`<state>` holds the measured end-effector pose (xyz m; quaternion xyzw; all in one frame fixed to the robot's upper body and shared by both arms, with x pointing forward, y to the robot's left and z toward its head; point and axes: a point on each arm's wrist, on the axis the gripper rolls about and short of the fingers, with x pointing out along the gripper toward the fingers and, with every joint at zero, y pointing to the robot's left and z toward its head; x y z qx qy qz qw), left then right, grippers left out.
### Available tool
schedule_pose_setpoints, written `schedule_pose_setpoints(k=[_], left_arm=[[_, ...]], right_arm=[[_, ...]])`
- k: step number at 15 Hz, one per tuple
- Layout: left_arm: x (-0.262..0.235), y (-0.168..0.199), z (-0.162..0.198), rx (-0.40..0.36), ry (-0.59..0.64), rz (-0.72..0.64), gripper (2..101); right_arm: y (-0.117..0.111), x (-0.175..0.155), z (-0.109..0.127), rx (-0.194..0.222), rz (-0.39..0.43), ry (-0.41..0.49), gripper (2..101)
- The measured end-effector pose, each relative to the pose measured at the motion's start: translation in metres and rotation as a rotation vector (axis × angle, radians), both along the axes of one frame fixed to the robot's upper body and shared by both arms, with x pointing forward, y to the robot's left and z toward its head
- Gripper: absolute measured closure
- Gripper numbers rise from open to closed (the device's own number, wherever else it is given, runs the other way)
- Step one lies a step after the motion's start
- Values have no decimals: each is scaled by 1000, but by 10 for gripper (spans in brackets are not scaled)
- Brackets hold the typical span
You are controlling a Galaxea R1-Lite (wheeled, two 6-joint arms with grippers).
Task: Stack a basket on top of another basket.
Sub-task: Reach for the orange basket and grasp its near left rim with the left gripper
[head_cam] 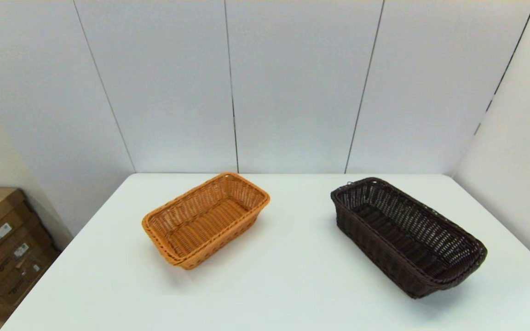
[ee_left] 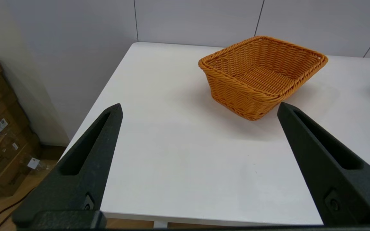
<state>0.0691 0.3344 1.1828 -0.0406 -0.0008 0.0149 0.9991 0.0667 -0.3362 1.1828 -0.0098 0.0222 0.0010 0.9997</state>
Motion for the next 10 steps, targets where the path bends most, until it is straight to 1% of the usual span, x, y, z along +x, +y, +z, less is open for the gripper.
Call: schedule_pose_setpoints(k=[2,3,7,10], left_arm=[[-3,0,7,-3,6,1,54],[-5,0,16,-21,13,2,54],[-1,0,59,-168,133,33,54],[25,1,91,-240,248,83,54]], right_arm=[[0,0,0,2,-1,0,49],[0,0,0,2,-1,0,49],[0,0,0,1,0,0,49],[0,0,0,-1,1,0,49]])
